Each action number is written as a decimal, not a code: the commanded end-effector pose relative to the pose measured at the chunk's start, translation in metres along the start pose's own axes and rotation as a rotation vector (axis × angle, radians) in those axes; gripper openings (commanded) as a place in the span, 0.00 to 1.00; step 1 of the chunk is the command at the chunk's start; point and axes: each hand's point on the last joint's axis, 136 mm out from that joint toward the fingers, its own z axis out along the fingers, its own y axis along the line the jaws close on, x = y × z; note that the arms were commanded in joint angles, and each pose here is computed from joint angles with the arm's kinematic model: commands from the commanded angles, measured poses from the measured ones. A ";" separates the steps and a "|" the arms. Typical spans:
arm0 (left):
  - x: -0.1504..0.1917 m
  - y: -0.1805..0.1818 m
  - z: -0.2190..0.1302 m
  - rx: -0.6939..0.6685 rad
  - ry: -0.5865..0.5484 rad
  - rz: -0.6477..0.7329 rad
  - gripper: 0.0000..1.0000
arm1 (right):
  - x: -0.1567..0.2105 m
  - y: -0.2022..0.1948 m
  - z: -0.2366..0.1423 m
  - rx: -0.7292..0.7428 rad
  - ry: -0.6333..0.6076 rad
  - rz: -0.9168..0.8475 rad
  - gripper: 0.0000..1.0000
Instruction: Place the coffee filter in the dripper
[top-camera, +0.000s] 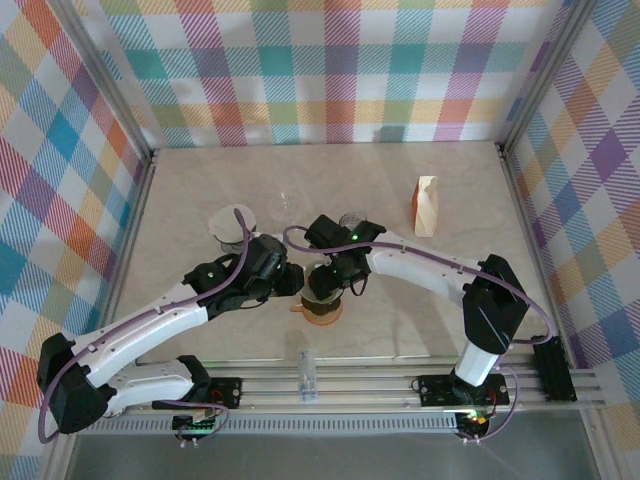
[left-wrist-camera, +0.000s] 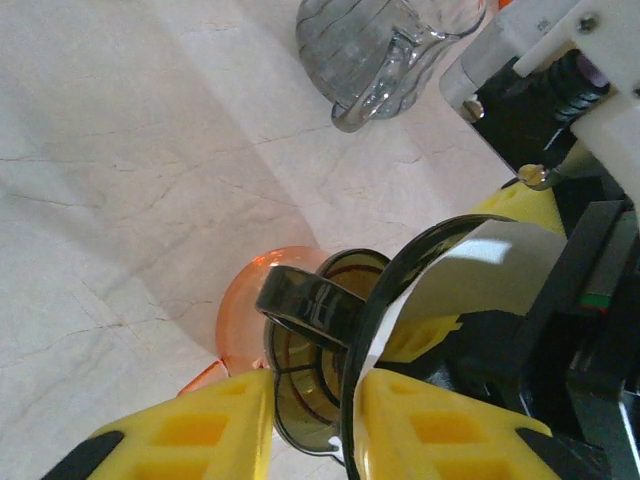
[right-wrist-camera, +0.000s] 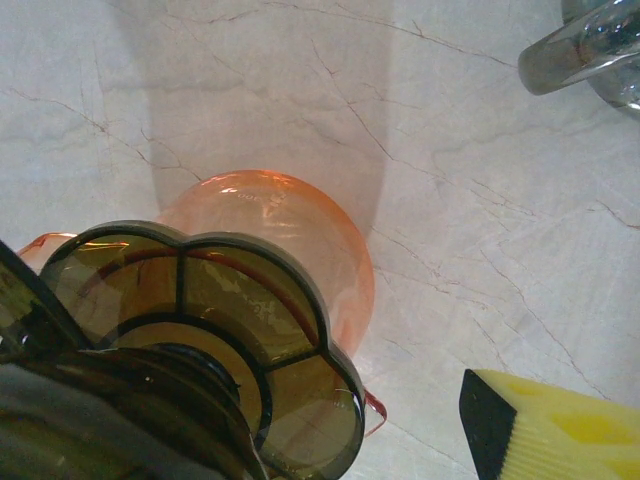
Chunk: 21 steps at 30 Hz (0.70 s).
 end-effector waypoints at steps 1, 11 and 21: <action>0.002 0.008 -0.005 -0.011 -0.005 -0.024 0.41 | 0.003 -0.003 0.007 0.028 0.016 0.007 0.75; 0.004 -0.003 -0.003 0.043 0.020 -0.033 0.54 | 0.003 -0.002 0.006 0.025 0.020 0.008 0.75; 0.010 -0.001 0.001 0.037 0.045 -0.030 0.23 | 0.004 -0.003 0.007 0.029 0.022 0.012 0.75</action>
